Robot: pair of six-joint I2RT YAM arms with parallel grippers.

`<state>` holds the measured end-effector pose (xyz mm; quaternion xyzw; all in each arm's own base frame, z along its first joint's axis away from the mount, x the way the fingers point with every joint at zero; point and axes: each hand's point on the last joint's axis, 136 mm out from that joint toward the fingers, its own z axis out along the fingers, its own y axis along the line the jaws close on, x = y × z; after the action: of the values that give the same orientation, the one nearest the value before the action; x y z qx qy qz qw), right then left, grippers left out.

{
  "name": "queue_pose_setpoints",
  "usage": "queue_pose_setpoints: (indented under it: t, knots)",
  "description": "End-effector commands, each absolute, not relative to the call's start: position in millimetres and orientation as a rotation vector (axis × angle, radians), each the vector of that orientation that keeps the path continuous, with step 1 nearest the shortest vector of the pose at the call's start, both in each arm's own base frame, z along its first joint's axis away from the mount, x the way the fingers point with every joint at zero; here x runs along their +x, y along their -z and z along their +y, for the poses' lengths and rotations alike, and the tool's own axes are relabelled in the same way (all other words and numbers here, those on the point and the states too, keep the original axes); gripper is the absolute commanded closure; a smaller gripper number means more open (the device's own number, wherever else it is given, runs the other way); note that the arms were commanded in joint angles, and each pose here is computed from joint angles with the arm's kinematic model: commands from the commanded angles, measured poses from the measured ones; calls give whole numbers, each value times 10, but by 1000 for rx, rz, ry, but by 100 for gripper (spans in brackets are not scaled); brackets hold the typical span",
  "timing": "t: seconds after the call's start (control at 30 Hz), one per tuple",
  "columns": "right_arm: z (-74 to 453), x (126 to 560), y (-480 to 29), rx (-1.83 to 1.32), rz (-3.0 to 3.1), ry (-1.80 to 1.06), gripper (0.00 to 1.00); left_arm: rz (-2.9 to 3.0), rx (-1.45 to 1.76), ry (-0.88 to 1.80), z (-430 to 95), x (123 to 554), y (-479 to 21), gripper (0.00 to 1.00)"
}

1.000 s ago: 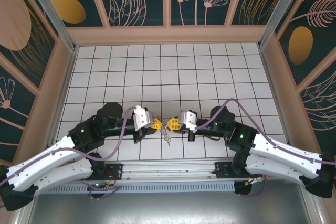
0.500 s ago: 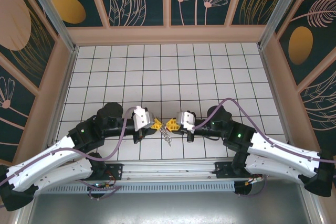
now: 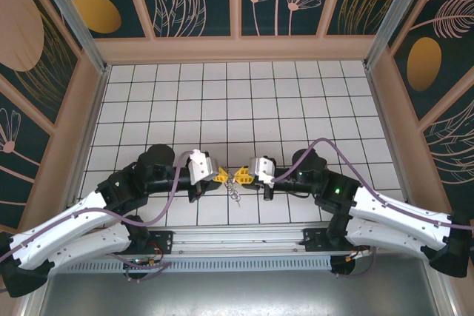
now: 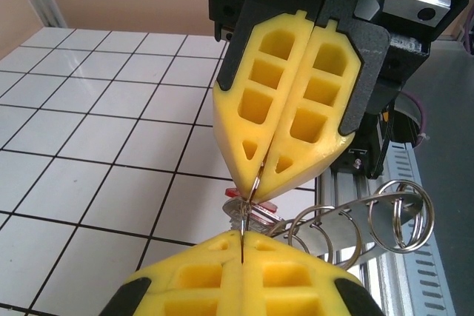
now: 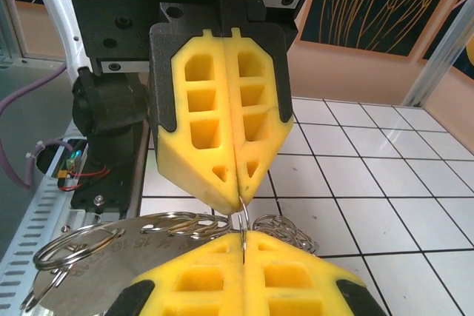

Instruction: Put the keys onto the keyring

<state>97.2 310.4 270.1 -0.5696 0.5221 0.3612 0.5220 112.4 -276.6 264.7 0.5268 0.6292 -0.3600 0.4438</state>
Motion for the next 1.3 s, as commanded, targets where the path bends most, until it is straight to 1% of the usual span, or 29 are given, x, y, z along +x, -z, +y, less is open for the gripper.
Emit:
queue_pose_setpoints:
  t: [0.0, 0.3, 1.27]
  knots:
    - [3148, 906, -2895, -1364, 1186, -893, 100, 1503, 1302, 896, -2799, 1128, -2773, 100]
    - [3211, 907, -2962, -1382, 1159, -884, 100, 1509, 1305, 894, -2802, 1134, -2761, 100]
    - [3331, 884, -2963, -1427, 1134, -859, 100, 1505, 1303, 896, -2796, 1127, -2777, 100]
